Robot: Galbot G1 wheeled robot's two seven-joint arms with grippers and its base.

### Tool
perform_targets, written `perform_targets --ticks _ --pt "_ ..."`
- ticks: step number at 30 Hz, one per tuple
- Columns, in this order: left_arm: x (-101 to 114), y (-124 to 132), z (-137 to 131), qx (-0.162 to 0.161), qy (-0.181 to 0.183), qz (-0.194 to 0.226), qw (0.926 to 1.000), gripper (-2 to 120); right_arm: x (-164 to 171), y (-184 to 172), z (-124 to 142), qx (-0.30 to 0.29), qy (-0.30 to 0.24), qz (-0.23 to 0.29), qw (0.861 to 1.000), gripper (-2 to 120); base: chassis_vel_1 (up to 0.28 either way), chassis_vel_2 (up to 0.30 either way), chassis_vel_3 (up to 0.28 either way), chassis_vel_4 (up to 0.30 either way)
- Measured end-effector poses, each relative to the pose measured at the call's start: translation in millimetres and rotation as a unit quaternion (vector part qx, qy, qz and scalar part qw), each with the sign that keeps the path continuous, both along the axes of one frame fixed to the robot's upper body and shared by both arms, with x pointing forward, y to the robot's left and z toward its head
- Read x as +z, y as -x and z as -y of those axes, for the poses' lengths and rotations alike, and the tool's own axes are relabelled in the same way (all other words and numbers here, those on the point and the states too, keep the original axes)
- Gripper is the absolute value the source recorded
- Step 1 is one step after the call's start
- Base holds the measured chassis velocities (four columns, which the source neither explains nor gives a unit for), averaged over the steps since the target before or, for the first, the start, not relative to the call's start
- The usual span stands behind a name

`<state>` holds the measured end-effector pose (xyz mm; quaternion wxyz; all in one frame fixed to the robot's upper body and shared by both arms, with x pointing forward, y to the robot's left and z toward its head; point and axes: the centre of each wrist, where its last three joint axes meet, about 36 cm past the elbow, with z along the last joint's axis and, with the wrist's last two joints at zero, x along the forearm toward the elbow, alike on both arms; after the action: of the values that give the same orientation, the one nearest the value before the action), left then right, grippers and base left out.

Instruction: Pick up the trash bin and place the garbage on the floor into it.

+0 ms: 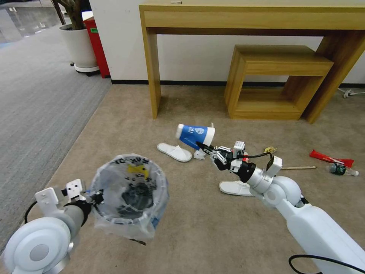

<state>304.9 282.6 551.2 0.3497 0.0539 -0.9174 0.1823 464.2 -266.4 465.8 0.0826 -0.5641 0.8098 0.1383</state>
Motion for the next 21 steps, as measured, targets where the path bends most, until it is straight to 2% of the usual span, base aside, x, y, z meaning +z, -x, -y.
perform_targets --ticks 4,7,15,17,21 --pt "-1 -3 4 -0.022 0.012 -0.009 0.9996 0 9 -3 -11 0.033 -0.004 0.012 0.999 0 0.0 0.0 0.0 0.0" --pt "-4 -12 7 -0.049 0.026 -0.024 0.9982 0 24 -15 -33 0.078 -0.002 0.029 0.997 0 0.0 0.0 0.0 0.0" --pt "-6 -18 9 -0.059 0.032 -0.027 0.9974 0 10 -28 -65 0.135 -0.001 0.037 0.99 0 0.0 0.0 0.0 0.0" --pt "-8 -21 9 -0.06 0.033 -0.029 0.9973 0 -3 -37 -83 0.172 0.001 0.043 0.984 0 0.0 0.0 0.0 0.0" --pt "-8 -22 9 -0.059 0.032 -0.03 0.9973 0 -5 -38 -85 0.179 0.003 0.044 0.983 0 0.0 0.0 0.0 0.0"
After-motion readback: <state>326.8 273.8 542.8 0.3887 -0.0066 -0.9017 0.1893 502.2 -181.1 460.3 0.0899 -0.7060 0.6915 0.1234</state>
